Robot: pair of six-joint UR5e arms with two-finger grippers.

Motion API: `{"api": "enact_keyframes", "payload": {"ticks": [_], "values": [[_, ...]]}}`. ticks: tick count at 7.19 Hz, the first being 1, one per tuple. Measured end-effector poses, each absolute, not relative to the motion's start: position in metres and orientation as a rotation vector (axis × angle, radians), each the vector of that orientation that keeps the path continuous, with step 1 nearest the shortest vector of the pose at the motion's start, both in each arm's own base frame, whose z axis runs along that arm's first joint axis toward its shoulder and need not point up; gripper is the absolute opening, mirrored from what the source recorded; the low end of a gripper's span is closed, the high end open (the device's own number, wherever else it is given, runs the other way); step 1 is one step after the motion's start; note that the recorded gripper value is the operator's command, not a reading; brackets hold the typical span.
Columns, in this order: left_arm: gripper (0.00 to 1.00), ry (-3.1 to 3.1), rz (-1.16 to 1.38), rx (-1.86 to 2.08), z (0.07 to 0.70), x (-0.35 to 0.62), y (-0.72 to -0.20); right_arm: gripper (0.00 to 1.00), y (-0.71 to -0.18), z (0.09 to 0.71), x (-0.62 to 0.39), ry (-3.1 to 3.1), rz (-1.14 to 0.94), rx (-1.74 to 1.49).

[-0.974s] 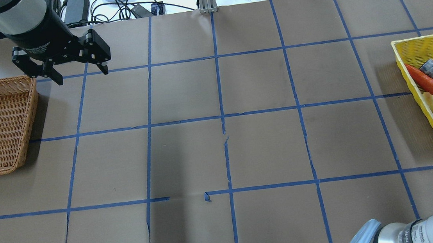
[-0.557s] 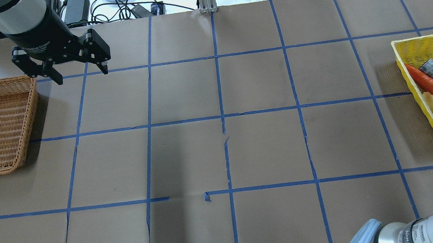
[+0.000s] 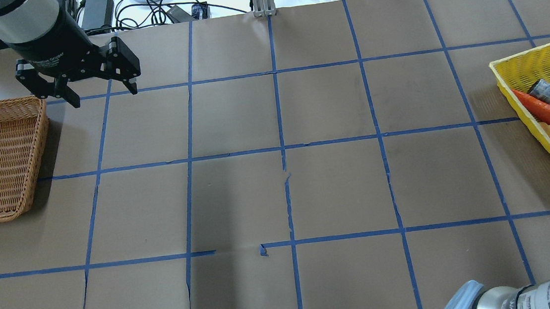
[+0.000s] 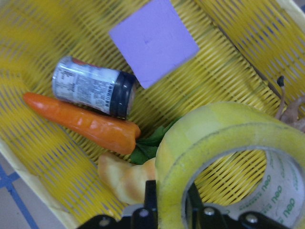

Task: Transfer tape with both arms
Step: 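Reach the right gripper into the yellow basket and grasp the yellow tape roll, then lift the tape roll with the right gripper and set it on the table center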

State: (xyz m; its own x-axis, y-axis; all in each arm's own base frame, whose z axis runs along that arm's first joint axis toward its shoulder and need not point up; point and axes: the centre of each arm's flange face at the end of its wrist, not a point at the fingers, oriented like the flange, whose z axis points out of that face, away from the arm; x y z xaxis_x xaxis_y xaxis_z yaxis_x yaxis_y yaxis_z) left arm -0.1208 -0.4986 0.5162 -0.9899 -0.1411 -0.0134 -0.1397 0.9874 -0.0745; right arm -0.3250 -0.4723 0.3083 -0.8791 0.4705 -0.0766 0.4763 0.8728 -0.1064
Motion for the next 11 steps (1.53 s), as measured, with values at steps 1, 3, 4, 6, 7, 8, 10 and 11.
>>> {"api": "enact_keyframes", "payload": {"ticks": [1, 3, 4, 6, 7, 8, 10, 11], "values": [[1.00, 3.112, -0.116, -0.220, 0.517, -0.121, -0.498, 0.00, -0.484, 0.332, -0.304, 3.007, -0.238, 0.744], [1.00, 3.112, -0.119, -0.220, 0.518, -0.121, -0.498, 0.00, -0.519, 0.375, -0.228, 2.990, -0.231, 0.827], [1.00, 3.113, -0.119, -0.220, 0.518, -0.121, -0.498, 0.00, -0.544, 0.388, -0.160, 2.988, -0.181, 0.906], [1.00, 3.112, -0.120, -0.220, 0.518, -0.120, -0.498, 0.00, -0.578, 0.384, 0.010, 2.950, -0.115, 1.119], [1.00, 3.111, -0.121, -0.221, 0.518, -0.120, -0.498, 0.00, -0.587, 0.367, 0.081, 2.893, -0.082, 1.247], [1.00, 3.109, -0.123, -0.224, 0.519, -0.119, -0.498, 0.00, -0.597, 0.349, 0.134, 2.830, -0.046, 1.349], [1.00, 3.106, -0.123, -0.230, 0.520, -0.116, -0.498, 0.00, -0.615, 0.304, 0.209, 2.664, 0.025, 1.498], [1.00, 3.106, -0.121, -0.229, 0.520, -0.117, -0.497, 0.00, -0.617, 0.279, 0.244, 2.604, 0.046, 1.553]]}}
